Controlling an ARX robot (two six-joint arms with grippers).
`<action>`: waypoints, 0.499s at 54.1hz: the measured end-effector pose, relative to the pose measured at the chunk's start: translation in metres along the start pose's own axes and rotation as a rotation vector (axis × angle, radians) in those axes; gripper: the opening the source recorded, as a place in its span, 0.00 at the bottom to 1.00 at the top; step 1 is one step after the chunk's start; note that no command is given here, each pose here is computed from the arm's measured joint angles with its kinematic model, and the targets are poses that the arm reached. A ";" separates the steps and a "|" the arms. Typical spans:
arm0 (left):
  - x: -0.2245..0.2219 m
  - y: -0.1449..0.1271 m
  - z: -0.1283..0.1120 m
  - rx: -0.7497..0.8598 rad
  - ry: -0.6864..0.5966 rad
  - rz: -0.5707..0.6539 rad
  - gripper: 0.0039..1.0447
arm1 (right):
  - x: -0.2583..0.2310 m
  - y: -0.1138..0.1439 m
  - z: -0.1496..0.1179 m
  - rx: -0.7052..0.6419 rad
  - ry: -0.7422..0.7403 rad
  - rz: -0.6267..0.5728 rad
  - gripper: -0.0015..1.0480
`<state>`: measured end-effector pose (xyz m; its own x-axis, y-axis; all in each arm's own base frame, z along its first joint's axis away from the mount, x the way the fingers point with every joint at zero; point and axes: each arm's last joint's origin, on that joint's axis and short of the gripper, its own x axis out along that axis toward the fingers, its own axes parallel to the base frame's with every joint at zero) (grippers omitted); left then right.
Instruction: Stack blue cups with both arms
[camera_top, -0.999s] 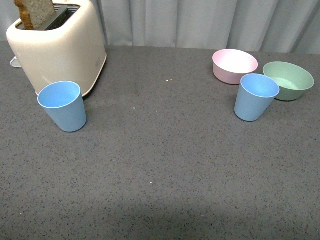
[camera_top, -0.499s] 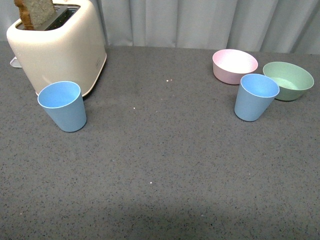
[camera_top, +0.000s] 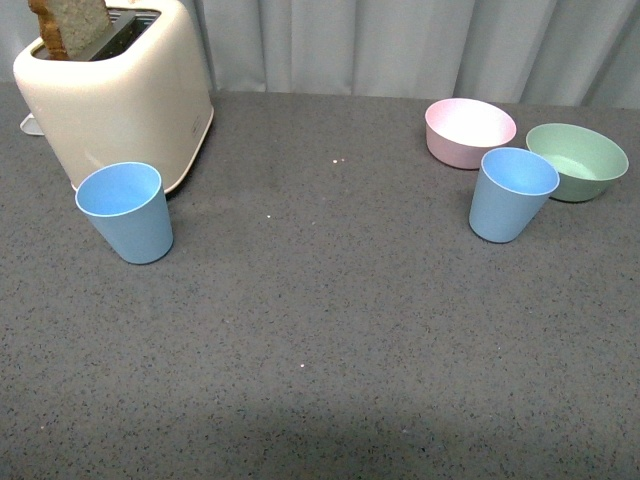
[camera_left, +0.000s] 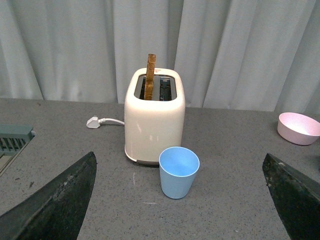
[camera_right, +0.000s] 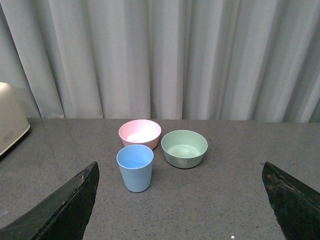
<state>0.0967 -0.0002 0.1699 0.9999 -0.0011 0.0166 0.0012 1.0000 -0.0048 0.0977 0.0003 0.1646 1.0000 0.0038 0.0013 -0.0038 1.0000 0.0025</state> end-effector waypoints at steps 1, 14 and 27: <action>0.000 0.000 0.000 0.000 0.000 0.000 0.94 | 0.000 0.000 0.000 0.000 0.000 0.000 0.91; 0.000 0.000 0.000 0.000 0.000 0.000 0.94 | 0.000 0.000 0.000 0.000 0.000 0.000 0.91; 0.029 0.005 -0.003 -0.140 0.329 0.230 0.94 | 0.000 0.000 0.000 0.000 0.000 0.000 0.91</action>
<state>0.1257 0.0045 0.1673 0.9263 0.1974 -0.3209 -0.2427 0.9641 -0.1077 0.0977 0.0002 0.1646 1.0000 0.0034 0.0013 -0.0034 1.0000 0.0025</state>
